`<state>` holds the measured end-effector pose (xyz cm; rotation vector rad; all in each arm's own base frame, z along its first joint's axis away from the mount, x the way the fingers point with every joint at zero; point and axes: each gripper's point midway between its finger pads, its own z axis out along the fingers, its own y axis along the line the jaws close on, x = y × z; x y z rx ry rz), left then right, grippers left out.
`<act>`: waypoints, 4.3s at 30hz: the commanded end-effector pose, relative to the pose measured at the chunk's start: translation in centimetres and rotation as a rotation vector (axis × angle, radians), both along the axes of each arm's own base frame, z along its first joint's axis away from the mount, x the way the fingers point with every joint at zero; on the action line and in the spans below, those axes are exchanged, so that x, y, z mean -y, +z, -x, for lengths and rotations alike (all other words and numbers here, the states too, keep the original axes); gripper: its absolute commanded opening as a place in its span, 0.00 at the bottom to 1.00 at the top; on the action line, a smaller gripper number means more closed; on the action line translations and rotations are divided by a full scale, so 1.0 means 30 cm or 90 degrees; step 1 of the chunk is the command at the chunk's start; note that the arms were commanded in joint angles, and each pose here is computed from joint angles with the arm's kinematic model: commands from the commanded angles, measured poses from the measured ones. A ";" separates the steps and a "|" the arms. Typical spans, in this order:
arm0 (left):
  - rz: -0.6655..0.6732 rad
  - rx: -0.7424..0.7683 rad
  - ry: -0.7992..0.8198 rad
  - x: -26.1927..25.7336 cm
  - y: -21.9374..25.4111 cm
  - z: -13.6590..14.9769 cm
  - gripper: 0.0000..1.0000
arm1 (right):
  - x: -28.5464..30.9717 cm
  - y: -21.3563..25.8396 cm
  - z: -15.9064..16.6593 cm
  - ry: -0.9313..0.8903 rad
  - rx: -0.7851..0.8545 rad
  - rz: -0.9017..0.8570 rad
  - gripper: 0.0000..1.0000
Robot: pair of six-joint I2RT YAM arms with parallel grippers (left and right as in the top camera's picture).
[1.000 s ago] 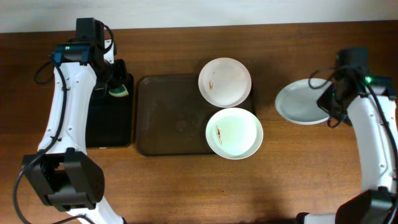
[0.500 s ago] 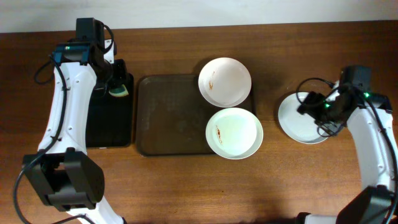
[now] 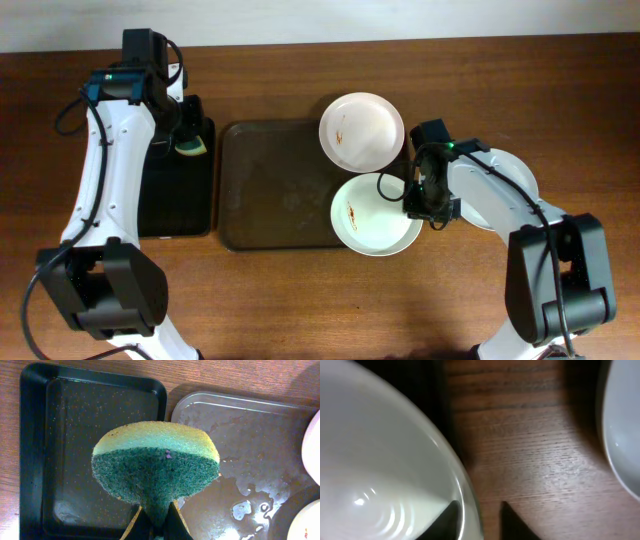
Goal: Clean dirty plates on tray and stack at the side
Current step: 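Move the right gripper back to grasp the front-right plate's rim, then scrub the front plate with the sponge in the left gripper, then lift the front plate with the right gripper and stack it on the right plate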
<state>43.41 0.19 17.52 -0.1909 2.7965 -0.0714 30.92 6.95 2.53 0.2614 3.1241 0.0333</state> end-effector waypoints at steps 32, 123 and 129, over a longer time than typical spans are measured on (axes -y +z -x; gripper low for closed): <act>0.047 -0.084 -0.106 0.186 -0.152 0.011 0.01 | -0.576 -0.137 -0.157 -0.032 0.141 -0.212 0.07; -0.011 -0.001 0.045 -0.056 0.110 -0.025 0.01 | -0.341 0.509 -0.050 0.044 0.349 0.130 0.04; -0.027 -0.003 0.051 -0.070 0.109 -0.023 0.01 | 0.255 0.492 -0.133 -0.199 0.234 0.103 0.04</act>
